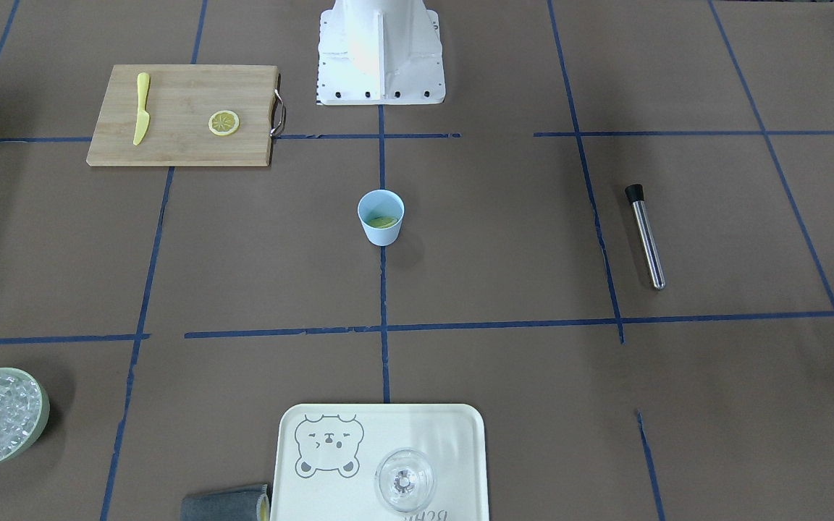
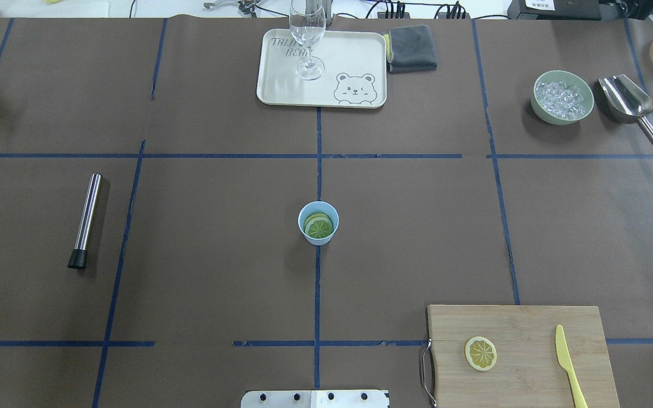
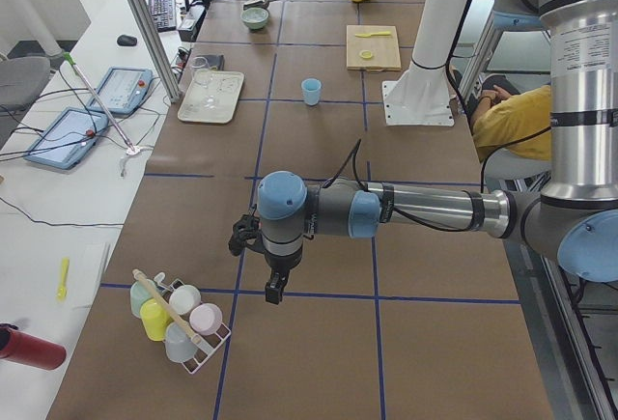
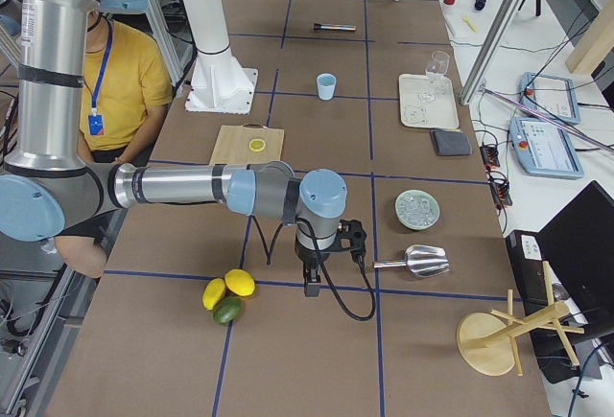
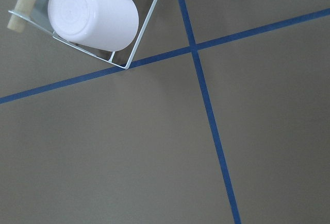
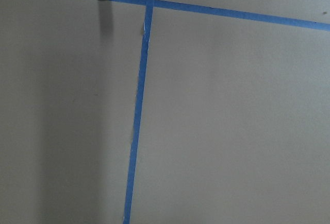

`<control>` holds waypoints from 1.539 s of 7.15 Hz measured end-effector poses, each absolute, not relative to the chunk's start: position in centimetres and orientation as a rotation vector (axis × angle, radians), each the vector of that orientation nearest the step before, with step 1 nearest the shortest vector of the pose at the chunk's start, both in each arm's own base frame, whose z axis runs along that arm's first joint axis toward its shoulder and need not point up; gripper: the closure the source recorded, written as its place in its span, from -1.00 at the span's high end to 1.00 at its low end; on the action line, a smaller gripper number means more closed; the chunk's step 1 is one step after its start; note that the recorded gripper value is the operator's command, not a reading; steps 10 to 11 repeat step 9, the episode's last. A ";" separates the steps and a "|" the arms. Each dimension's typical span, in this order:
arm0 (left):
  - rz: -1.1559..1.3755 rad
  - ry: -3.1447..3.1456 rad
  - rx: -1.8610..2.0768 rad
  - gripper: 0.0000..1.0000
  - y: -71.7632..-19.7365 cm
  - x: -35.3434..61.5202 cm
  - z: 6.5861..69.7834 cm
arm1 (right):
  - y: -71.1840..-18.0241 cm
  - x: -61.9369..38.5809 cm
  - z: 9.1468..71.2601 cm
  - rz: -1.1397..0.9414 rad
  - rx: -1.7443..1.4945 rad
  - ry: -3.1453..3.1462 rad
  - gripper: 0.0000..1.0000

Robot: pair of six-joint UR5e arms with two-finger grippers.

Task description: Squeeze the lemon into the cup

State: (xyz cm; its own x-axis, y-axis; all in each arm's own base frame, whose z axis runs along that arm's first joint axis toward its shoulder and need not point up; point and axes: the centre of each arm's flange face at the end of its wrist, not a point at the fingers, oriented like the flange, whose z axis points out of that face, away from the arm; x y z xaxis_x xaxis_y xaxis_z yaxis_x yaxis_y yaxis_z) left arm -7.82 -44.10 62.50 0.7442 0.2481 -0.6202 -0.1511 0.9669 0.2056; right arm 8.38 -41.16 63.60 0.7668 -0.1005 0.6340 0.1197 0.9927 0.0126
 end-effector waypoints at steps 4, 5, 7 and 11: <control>0.214 0.704 0.138 1.00 -43.9 -7.8 62.9 | -41.2 8.4 63.6 -0.119 -0.029 -0.687 1.00; 0.213 0.705 0.135 1.00 -43.9 -7.8 63.0 | -41.1 8.4 63.6 -0.119 -0.030 -0.688 1.00; 0.214 0.706 0.136 1.00 -43.9 -7.8 63.0 | -41.1 8.4 63.7 -0.118 -0.031 -0.688 1.00; 0.216 0.706 0.140 1.00 -44.0 -7.8 62.8 | -41.1 8.4 63.8 -0.117 -0.033 -0.689 1.00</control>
